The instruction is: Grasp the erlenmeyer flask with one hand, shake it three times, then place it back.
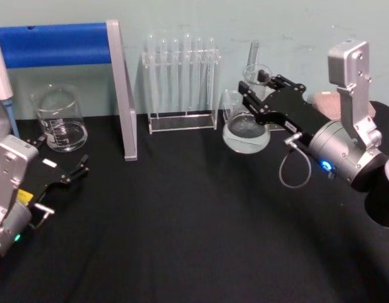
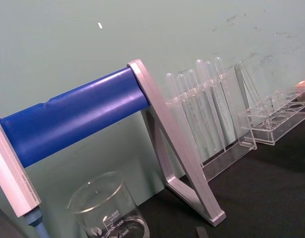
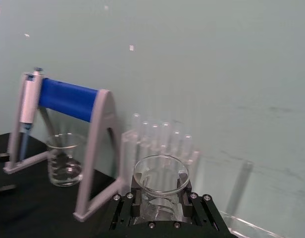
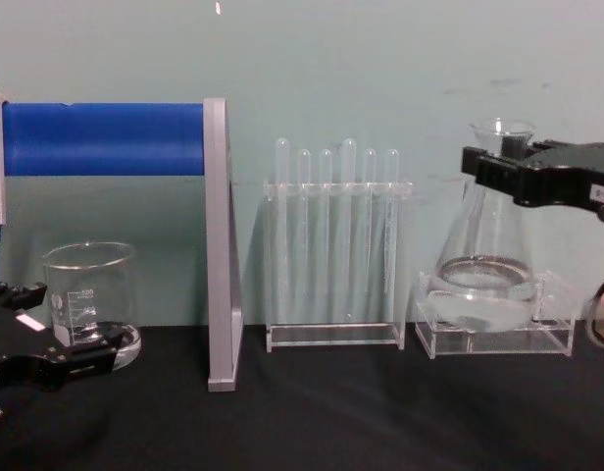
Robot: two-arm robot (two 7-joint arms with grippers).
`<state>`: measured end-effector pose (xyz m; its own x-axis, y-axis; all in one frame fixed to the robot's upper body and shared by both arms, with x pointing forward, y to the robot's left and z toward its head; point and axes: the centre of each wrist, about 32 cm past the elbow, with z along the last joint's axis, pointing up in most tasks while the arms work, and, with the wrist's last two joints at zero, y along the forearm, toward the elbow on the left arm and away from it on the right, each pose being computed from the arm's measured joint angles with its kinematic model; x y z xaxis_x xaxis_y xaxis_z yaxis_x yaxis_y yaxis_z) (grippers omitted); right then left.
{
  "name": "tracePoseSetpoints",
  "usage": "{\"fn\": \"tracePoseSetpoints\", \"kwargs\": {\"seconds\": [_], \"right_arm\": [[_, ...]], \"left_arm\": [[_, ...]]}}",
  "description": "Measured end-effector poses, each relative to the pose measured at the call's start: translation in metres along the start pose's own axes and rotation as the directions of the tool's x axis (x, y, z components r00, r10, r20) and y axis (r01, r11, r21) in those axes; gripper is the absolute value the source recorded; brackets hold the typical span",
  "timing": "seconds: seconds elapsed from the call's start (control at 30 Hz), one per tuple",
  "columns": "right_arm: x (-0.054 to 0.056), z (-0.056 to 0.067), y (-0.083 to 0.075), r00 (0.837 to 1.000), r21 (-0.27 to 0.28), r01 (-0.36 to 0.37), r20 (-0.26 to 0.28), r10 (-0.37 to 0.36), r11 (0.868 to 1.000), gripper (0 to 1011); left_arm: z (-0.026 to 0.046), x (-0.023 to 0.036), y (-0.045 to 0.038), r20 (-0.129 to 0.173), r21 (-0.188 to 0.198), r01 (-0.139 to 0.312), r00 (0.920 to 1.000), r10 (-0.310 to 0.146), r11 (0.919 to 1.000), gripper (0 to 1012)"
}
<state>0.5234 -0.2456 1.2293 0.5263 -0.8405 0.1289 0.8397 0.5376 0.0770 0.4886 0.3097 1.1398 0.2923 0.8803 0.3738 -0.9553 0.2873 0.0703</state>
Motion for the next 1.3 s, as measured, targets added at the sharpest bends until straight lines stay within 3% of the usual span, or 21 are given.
{"fn": "tracePoseSetpoints", "kwargs": {"seconds": [0.23,0.43,0.73,0.77,0.87,1.0,1.17,1.27,1.3], "right_arm": [[-0.017,0.002,0.001,0.996,0.009,-0.089,-0.019,0.089,0.996,449],[-0.039,0.004,0.001,0.977,0.023,-0.210,-0.041,0.211,0.977,449],[-0.070,0.006,-0.003,0.920,0.029,-0.385,-0.067,0.386,0.922,449],[-0.070,0.006,-0.003,0.920,0.029,-0.385,-0.067,0.386,0.922,449],[-0.078,0.006,-0.005,0.899,0.032,-0.430,-0.072,0.431,0.902,449],[-0.083,0.006,-0.006,0.885,0.033,-0.459,-0.075,0.460,0.888,449],[-0.084,0.006,-0.006,0.880,0.032,-0.468,-0.075,0.469,0.883,449],[-0.081,0.006,-0.005,0.889,0.028,-0.451,-0.073,0.452,0.892,449],[-0.078,0.006,-0.004,0.898,0.027,-0.434,-0.071,0.434,0.901,449]], "left_arm": [[0.0000,0.0000,0.0000,0.000,0.000,0.000,1.0000,0.000,1.0000,1001],[0.0000,0.0000,0.0000,0.000,0.000,0.000,1.0000,0.000,1.0000,1001],[0.0000,0.0000,0.0000,0.000,0.000,0.000,1.0000,0.000,1.0000,1001],[0.0000,0.0000,0.0000,0.000,0.000,0.000,1.0000,0.000,1.0000,1001],[0.0000,0.0000,0.0000,0.000,0.000,0.000,1.0000,0.000,1.0000,1001],[0.0000,0.0000,0.0000,0.000,0.000,0.000,1.0000,0.000,1.0000,1001],[0.0000,0.0000,0.0000,0.000,0.000,0.000,1.0000,0.000,1.0000,1001],[0.0000,0.0000,0.0000,0.000,0.000,0.000,1.0000,0.000,1.0000,1001],[0.0000,0.0000,0.0000,0.000,0.000,0.000,1.0000,0.000,1.0000,1001]]}}
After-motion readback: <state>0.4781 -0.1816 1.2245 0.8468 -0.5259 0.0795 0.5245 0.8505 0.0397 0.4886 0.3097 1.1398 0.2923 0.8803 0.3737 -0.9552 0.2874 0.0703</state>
